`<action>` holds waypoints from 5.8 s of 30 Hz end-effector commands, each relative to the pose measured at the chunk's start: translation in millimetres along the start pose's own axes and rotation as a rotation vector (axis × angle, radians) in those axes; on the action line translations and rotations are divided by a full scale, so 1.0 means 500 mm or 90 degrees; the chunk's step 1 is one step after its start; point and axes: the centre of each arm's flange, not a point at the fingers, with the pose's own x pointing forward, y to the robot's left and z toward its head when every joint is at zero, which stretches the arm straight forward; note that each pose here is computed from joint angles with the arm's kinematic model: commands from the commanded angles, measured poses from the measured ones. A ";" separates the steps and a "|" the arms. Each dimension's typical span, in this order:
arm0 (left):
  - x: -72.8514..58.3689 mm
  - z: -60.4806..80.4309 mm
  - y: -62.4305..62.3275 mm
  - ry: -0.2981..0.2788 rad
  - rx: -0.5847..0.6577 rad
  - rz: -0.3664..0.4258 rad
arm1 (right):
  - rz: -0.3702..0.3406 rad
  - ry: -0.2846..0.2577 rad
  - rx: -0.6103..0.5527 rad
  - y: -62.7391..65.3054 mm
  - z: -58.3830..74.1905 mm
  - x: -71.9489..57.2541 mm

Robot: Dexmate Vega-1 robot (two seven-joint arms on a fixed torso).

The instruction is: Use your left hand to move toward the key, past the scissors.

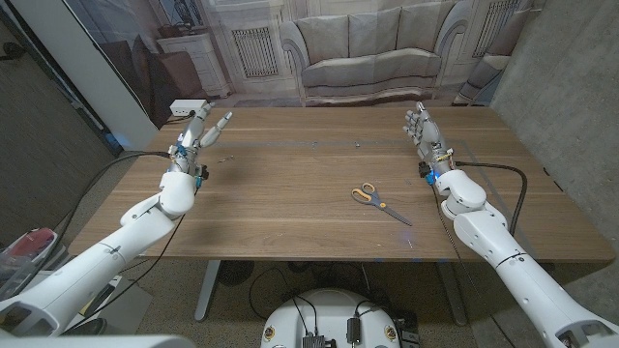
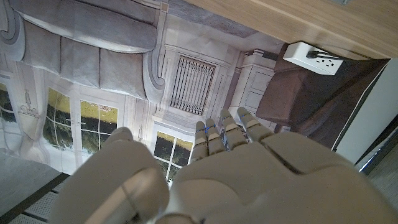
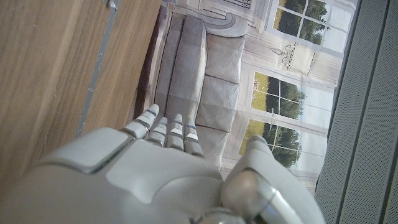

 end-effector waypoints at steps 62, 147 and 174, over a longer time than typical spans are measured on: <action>0.054 -0.017 0.024 0.043 0.301 0.030 | -0.023 0.002 0.002 -0.007 0.018 -0.029; 0.116 -0.078 -0.049 0.124 0.423 -0.150 | -0.034 -0.015 -0.004 -0.006 0.042 -0.038; 0.118 -0.094 -0.091 0.147 0.424 -0.194 | -0.032 -0.026 0.003 0.002 0.042 -0.037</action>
